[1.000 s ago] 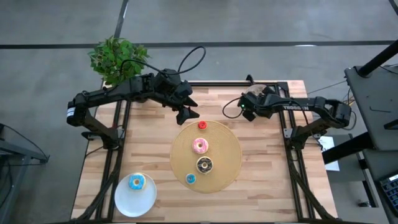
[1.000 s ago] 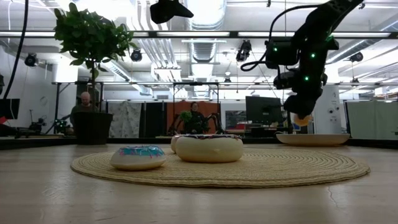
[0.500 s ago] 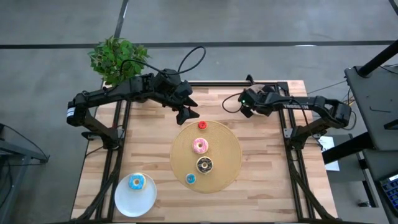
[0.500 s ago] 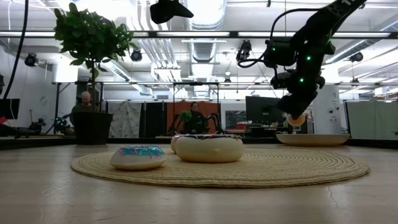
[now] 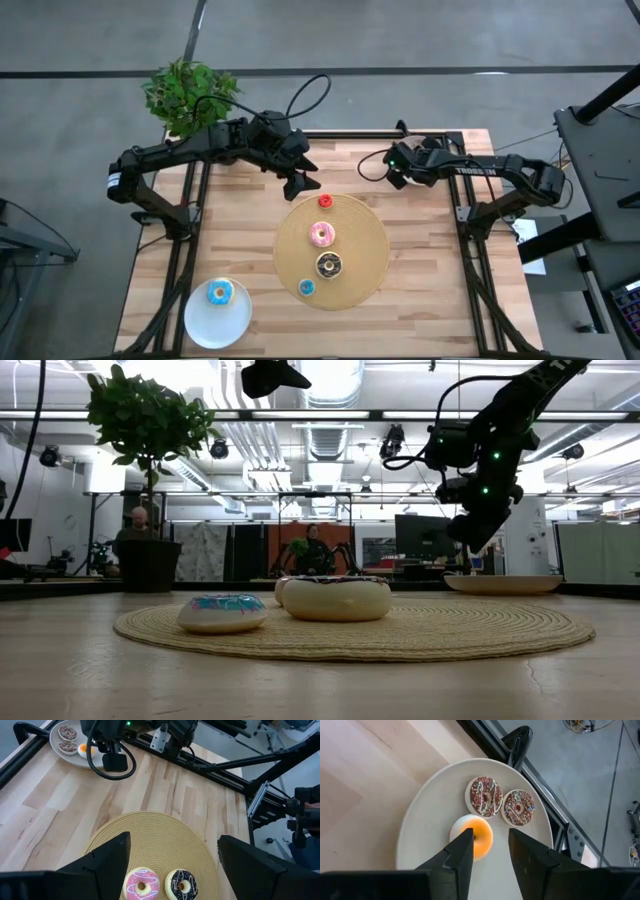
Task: Pick & Place donuts
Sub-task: Put the small red donut on the gray plate
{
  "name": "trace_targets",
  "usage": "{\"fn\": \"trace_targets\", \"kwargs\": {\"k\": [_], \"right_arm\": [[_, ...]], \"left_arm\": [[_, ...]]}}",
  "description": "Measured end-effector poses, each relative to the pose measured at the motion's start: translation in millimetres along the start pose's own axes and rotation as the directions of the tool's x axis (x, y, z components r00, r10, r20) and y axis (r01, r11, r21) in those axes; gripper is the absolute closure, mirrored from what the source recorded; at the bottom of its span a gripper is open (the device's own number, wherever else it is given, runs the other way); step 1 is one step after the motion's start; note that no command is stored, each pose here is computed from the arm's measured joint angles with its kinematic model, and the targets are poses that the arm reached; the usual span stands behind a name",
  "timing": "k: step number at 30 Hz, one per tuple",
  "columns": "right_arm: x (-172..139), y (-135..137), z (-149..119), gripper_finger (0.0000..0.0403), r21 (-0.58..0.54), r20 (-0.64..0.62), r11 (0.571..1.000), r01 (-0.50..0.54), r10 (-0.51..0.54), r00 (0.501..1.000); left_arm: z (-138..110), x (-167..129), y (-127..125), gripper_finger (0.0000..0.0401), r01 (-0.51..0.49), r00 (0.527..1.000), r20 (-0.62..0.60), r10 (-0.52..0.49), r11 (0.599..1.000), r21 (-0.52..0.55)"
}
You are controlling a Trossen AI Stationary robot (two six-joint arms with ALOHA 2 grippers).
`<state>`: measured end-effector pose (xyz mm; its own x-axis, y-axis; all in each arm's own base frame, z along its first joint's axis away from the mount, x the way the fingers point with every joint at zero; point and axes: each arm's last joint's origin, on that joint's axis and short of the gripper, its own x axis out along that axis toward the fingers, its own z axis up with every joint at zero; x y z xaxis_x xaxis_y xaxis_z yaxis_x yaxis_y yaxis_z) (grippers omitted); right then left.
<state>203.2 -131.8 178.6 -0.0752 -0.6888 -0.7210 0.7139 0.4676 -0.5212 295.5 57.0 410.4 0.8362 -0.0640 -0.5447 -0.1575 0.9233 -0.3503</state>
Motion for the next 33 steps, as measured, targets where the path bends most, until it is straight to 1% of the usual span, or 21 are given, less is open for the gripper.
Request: {"fn": "trace_targets", "kwargs": {"k": [11,13,15,18,21,23,25,30,33], "right_arm": [[0.0,0.1,-0.3,0.0272,-0.002,-0.002,1.0,0.0,0.0,1.0],[0.0,0.7,-0.6,0.0271,-0.002,-0.008,1.0,-0.021,0.021,1.0],[-0.1,1.9,-0.8,0.0271,0.019,-0.017,0.998,-0.065,0.065,0.998],[-0.6,5.3,-1.5,0.027,0.031,-0.039,0.984,-0.174,0.175,0.984],[-1.8,9.2,-2.1,0.0265,0.03,-0.061,0.956,-0.291,0.292,0.954],[-2.5,10.8,-2.5,0.026,0.025,-0.073,0.936,-0.35,0.351,0.933],[-3.3,11.9,-2.7,0.0256,0.014,-0.082,0.918,-0.396,0.396,0.915],[-5.7,12.9,-2.8,0.0253,0.017,-0.089,0.883,-0.469,0.469,0.879],[-10.4,13.1,-1.5,0.0252,0.006,-0.089,0.833,-0.553,0.551,0.83]], "left_arm": [[0.0,0.0,0.1,0.013,0.0,1.0,0.0,0.0,1.0,0.0],[0.0,0.0,0.0,0.013,0.0,1.0,0.0,0.0,1.0,0.0],[0.0,0.0,0.0,0.013,0.0,1.0,0.0,0.0,1.0,0.0],[0.0,0.0,0.1,0.013,0.0,1.0,0.0,0.0,1.0,0.0],[0.0,0.0,0.1,0.013,0.0,1.0,0.0,0.0,1.0,0.001],[0.0,0.0,0.1,0.013,0.0,1.0,0.0,0.0,1.0,0.001],[0.0,0.0,0.1,0.013,0.0,1.0,0.0,0.0,1.0,0.001],[0.0,0.0,0.1,0.013,0.0,1.0,0.0,0.0,1.0,0.001],[0.0,0.0,0.1,0.013,0.0,1.0,0.0,0.0,1.0,0.001]]}}
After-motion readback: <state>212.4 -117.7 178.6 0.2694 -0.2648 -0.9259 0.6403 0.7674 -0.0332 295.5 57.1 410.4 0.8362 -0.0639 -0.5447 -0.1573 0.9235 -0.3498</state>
